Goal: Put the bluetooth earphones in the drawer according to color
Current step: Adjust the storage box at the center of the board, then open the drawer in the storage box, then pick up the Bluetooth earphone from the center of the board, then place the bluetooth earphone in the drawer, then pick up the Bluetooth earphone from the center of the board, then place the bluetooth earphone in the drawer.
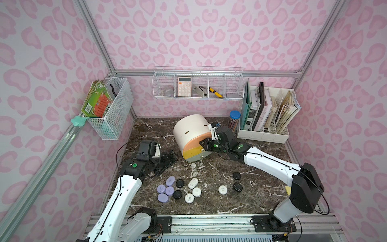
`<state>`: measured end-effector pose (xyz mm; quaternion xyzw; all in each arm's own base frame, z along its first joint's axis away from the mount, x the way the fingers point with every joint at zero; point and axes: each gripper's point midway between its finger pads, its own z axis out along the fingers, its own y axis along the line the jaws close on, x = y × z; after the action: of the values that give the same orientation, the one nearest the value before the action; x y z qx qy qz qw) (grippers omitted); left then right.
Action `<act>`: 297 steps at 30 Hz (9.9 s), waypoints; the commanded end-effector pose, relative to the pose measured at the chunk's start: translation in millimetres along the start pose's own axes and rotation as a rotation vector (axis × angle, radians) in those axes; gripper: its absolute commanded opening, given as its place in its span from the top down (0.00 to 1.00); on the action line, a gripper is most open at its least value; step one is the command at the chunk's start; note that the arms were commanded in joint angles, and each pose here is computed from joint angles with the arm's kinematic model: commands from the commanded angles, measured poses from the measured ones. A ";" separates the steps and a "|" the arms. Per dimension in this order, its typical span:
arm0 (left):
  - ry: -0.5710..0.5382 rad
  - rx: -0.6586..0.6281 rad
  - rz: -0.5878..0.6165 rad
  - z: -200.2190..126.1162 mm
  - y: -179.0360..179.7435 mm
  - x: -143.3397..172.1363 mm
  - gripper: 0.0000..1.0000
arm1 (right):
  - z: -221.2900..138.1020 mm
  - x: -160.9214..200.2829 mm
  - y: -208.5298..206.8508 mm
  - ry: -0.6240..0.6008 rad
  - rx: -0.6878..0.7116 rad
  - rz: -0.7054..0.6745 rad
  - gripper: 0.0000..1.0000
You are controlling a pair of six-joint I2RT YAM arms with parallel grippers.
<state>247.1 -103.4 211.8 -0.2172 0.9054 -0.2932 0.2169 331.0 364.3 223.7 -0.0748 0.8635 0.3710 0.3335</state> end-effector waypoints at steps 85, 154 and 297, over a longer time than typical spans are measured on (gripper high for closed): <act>0.248 -0.141 -0.116 46.1 71.7 73.4 0.07 | -134.5 139.8 -202.7 0.095 0.368 0.161 0.03; 0.243 -0.174 -0.103 50.3 77.7 71.1 0.06 | -88.1 141.0 -204.8 0.318 0.722 -0.084 0.72; 0.055 0.047 0.286 15.2 -118.9 -0.2 0.99 | -146.8 150.4 -167.1 0.208 0.302 0.098 0.40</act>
<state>276.0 -177.7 260.6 -0.0939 0.9379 -0.2430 0.2289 201.1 159.5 103.0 -0.0274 0.9436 0.2377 0.2290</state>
